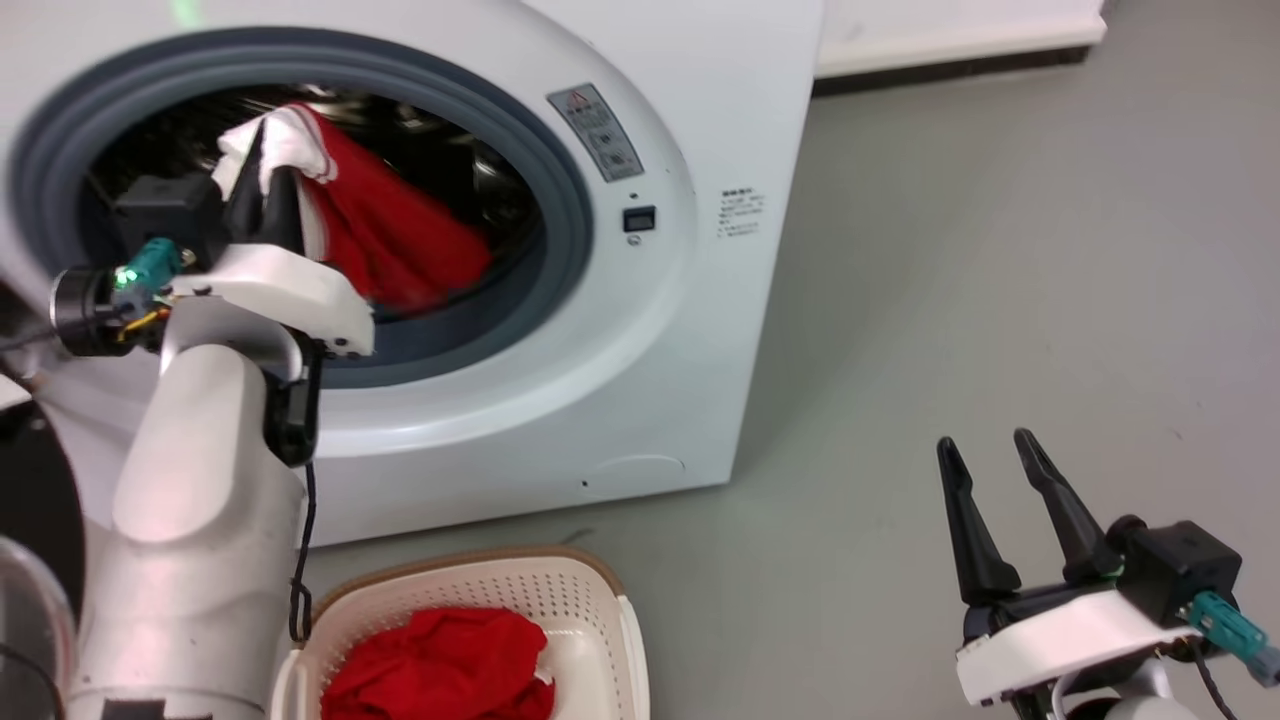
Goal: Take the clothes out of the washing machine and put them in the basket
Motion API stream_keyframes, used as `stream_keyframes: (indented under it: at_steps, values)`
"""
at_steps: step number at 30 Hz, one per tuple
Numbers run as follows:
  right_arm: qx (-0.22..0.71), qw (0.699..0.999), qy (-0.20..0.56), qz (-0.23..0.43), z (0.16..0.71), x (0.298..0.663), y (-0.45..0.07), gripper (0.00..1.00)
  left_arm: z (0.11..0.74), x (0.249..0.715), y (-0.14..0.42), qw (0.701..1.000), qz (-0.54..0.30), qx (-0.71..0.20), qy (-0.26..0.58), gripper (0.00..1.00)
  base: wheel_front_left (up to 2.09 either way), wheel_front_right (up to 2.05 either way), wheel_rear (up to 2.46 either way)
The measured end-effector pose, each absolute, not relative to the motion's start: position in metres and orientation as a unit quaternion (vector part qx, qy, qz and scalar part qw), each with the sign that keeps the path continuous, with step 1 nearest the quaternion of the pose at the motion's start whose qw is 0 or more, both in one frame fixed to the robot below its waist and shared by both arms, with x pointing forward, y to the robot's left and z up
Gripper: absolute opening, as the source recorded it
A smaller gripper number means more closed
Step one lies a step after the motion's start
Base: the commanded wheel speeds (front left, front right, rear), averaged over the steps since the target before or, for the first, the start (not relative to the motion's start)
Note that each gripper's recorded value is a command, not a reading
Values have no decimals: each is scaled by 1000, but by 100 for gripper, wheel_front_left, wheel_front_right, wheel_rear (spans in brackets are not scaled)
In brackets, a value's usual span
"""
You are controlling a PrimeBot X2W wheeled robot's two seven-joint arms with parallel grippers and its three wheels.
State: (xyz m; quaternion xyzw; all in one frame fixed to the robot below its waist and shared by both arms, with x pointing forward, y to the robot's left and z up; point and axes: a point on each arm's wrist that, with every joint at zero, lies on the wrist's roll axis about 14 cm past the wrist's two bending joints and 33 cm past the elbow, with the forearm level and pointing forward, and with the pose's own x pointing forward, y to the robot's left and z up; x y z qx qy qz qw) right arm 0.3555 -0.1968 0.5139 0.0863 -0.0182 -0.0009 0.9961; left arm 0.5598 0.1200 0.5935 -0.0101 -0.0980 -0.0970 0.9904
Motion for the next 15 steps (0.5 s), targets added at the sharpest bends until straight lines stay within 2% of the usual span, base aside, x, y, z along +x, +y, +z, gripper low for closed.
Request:
stream_keyframes:
  at_steps: [15]
  values:
    - [86, 995, -39, 29, 536, 343, -180, 100, 717, 474, 116, 947, -113, -23, -300, 0, 0, 0, 0]
